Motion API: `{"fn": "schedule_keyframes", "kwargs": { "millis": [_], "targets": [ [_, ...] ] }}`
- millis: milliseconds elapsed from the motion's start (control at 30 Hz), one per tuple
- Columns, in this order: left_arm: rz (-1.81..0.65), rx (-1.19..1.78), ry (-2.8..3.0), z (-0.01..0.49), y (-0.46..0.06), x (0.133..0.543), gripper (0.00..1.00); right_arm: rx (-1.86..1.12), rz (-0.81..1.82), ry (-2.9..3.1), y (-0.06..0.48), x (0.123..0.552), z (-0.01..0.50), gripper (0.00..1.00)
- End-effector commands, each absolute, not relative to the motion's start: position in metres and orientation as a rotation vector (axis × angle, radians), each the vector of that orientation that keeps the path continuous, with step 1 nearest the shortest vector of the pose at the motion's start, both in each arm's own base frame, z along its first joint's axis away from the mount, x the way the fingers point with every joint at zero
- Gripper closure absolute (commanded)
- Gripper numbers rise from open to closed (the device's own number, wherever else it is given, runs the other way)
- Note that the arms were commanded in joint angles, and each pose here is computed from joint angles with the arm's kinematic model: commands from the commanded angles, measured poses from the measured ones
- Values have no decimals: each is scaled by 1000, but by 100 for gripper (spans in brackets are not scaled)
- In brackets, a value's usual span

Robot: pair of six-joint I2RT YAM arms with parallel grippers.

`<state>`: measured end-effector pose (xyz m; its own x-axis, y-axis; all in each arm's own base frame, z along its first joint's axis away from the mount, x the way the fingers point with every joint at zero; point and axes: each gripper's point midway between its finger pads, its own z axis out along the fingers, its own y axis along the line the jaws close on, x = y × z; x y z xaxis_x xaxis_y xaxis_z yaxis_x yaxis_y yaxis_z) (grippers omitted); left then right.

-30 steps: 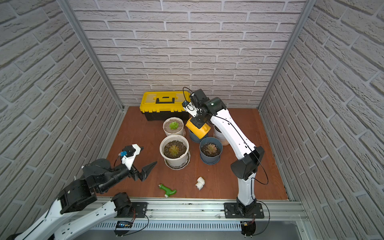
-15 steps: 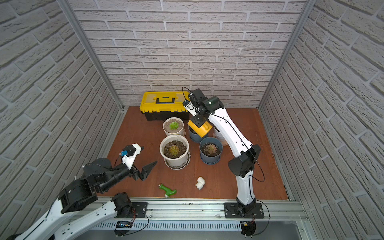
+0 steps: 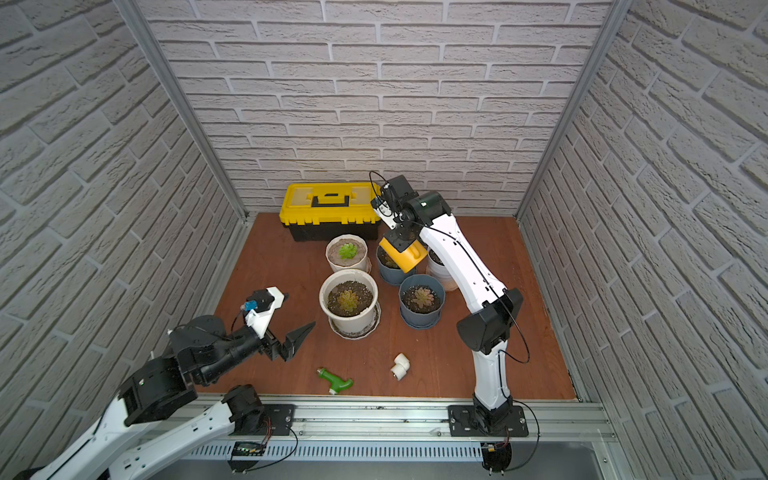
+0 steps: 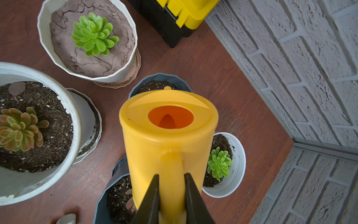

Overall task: Water the succulent around the soil edge
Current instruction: Water the soil of the potted plant with water.

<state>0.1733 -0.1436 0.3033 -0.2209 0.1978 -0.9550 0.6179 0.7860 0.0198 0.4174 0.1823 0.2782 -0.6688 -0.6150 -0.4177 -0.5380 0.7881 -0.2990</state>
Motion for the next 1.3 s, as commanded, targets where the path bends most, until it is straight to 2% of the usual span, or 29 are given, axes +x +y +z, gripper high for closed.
{"fn": "schedule_keyframes", "kwargs": {
  "millis": [0,1267],
  "targets": [
    [-447,624,1775,305,-146,176,2,-769,-201,2410,179,427,300,98],
    [-442,624,1794,301,-147,179,2,-713,-326,2464,140,401,303,98]
  ]
}}
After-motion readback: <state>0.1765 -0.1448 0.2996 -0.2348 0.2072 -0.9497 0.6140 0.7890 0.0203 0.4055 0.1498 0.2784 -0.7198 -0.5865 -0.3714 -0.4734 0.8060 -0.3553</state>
